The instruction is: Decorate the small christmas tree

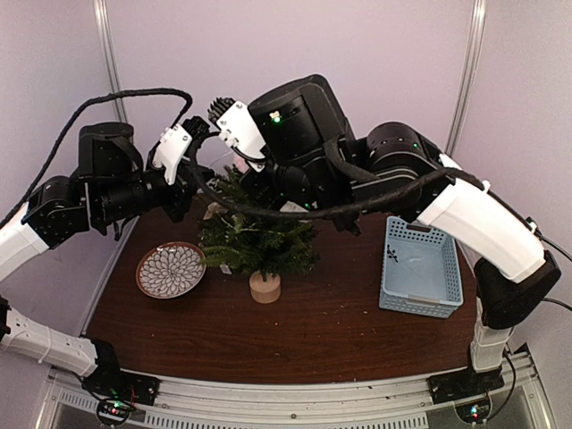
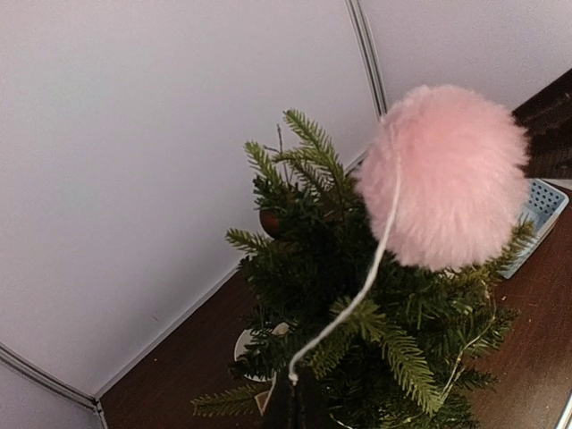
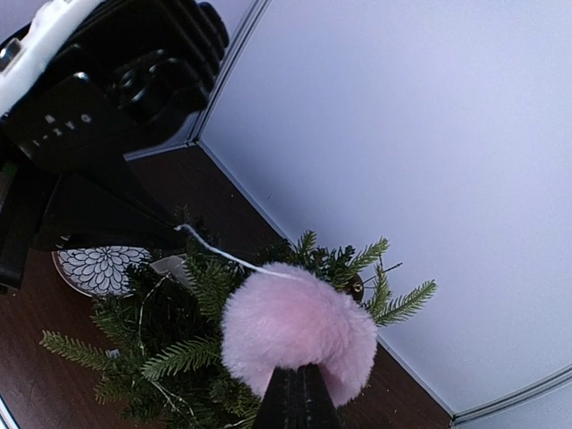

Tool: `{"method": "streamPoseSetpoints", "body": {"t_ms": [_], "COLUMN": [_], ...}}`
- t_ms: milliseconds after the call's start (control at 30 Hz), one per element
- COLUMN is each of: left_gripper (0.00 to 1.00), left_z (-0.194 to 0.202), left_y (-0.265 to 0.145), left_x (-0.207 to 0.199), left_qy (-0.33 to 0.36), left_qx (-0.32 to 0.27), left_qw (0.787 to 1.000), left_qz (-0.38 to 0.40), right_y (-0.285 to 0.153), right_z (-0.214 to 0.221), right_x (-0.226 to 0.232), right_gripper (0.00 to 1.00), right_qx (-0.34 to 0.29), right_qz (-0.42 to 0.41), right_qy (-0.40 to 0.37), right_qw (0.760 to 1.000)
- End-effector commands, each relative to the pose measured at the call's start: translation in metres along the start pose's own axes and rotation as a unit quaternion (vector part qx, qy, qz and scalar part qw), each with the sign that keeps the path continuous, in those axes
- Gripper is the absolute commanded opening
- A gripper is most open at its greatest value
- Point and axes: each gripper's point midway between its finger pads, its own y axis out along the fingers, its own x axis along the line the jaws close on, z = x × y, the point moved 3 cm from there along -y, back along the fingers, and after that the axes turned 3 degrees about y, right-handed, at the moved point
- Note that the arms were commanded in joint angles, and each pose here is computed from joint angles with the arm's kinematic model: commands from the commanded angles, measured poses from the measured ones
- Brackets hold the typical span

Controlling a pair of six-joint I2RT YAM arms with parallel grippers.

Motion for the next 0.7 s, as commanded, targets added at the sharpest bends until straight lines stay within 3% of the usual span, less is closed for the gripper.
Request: {"method": "streamPoseSetpoints", "body": {"t_ms": [0,667], "left_gripper": [0.00,0.00], "left_z": [0.000,0.014], "left_y": [0.002,0.015], "left_x": [-0.005,-0.002], "left_qy": [-0.020,-0.038], "left_qx": [-0.002,0.020], "left_qw": [1.000,0.999], "left_qz": [0.018,0.008], "right_y": [-0.001,0.009], "right_z": [0.008,0.029], "right_x": [-0.009,0.006], "right_gripper": [0.00,0.00], "right_qx": [0.017,0.051], "right_qz": [0.018,-0.003], "right_qy": [-0.005,-0.008], "right_qw": [1.000,0.999]}}
